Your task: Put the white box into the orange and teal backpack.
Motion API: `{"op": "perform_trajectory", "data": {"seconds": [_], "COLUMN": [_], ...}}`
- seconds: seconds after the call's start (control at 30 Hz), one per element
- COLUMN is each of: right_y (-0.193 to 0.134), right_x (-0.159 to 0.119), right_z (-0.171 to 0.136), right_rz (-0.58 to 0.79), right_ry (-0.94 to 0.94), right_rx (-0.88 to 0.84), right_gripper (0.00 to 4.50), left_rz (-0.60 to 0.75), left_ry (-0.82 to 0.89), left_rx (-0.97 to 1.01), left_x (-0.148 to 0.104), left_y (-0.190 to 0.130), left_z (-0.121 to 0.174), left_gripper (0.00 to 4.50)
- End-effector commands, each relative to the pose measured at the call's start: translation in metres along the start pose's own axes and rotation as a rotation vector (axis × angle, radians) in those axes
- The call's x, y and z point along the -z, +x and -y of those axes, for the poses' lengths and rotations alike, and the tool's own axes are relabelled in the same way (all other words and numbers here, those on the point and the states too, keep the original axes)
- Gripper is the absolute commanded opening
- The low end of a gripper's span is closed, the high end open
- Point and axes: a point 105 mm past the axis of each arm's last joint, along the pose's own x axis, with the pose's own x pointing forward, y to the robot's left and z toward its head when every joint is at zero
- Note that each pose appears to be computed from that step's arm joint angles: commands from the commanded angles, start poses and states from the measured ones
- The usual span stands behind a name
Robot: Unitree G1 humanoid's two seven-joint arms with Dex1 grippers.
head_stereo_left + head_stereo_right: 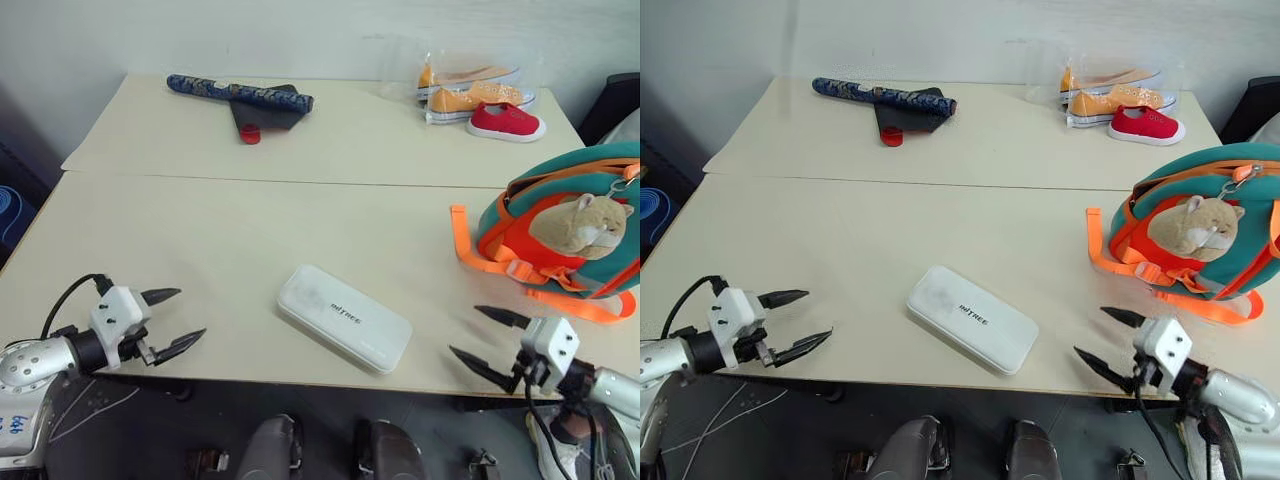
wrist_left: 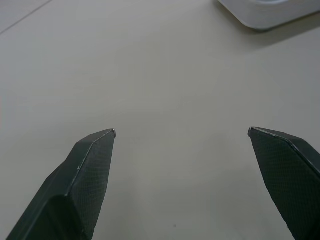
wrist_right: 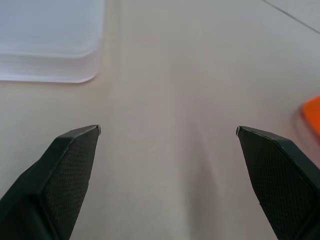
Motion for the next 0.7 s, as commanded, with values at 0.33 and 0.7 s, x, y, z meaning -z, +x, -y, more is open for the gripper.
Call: {"op": "perform_trajectory", "data": {"seconds": [0.33,0.7], "right_y": [-0.003,0.037], "right_x": [-0.015,-0.022], "right_z": [-0.034,-0.049], "right_rz": [0.006,0.001], "right_ry": [0.011,-0.034], "right_rx": [-0.220,-0.311], "right_gripper": [3.61,0.00], "left_rz": [0.115,0.147], "left_ry": [-0.093,0.084], "left_rx": [0.061,0.169], "left_x": [-0.035,-0.073], "left_y": [0.023,0.121], "left_z": [-0.010,-0.003], "left_gripper": [3.67,0.36]}}
